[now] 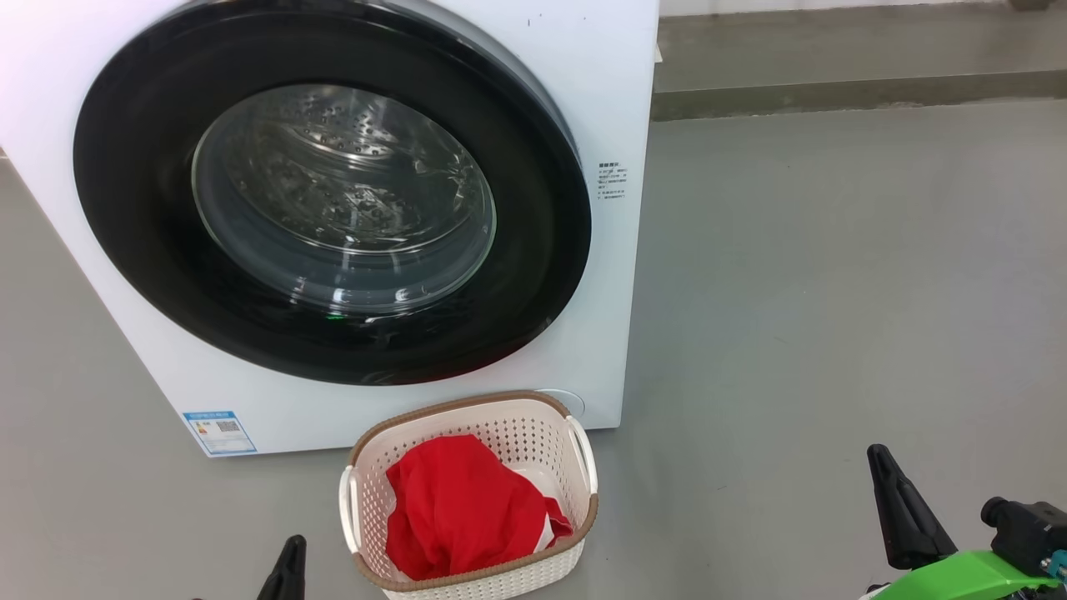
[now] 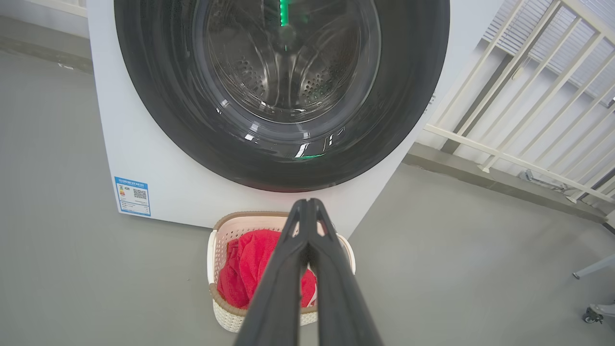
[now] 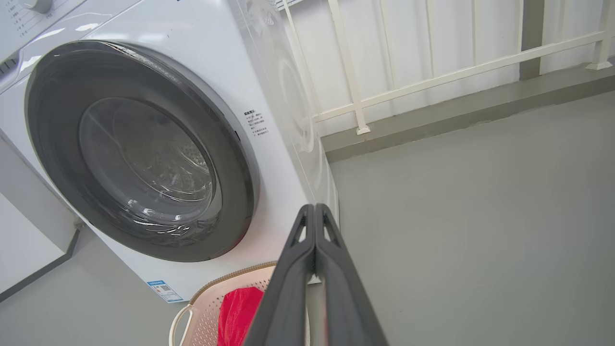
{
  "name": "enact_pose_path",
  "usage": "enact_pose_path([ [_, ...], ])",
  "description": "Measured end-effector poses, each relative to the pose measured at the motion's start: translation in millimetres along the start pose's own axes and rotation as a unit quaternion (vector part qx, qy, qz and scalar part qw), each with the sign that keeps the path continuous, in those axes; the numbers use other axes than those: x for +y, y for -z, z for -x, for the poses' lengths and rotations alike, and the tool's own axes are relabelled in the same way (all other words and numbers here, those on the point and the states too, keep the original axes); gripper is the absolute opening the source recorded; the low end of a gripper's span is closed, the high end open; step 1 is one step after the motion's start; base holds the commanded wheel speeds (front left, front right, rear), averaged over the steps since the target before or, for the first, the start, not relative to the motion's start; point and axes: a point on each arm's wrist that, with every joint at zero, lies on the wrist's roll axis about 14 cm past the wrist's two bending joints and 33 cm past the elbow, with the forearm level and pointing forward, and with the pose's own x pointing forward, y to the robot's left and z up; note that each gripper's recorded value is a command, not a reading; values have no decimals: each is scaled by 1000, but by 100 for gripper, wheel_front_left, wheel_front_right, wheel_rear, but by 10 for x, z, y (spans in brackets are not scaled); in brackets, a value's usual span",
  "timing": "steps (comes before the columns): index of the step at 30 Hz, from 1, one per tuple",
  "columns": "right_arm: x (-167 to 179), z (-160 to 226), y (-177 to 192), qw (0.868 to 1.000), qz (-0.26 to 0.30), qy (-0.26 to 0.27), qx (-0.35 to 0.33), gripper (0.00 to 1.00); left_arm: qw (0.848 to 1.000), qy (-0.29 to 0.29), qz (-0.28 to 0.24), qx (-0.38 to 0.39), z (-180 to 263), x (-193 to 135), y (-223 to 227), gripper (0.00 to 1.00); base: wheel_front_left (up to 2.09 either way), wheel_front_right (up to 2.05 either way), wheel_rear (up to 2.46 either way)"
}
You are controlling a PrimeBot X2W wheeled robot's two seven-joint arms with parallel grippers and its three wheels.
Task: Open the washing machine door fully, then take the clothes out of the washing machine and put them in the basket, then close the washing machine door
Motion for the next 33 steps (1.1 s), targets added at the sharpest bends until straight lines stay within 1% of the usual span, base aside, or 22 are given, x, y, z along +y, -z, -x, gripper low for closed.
enact_pose_path([
  [4,-11,-14,18,1000,-28,6,4,0,1000,-8,27,2,-6,31,5,0,0,0,0],
  [6,-12,-15,21,999,-31,7,5,0,999,-9,31,3,-6,37,7,0,0,0,0],
  [8,-20,-23,30,999,-53,12,6,0,999,-14,48,4,-7,57,12,0,0,0,0],
  [18,-60,-52,48,995,-97,24,13,0,995,-27,98,7,-32,105,6,0,0,0,0],
  [20,-63,-55,58,993,-113,26,15,0,993,-30,110,8,-34,116,8,0,0,0,0],
  [30,-50,-119,50,987,-157,29,17,0,986,-38,161,7,-71,145,-9,0,0,0,0],
  [33,-55,-124,64,984,-177,32,19,0,983,-41,179,9,-72,152,3,0,0,0,0],
])
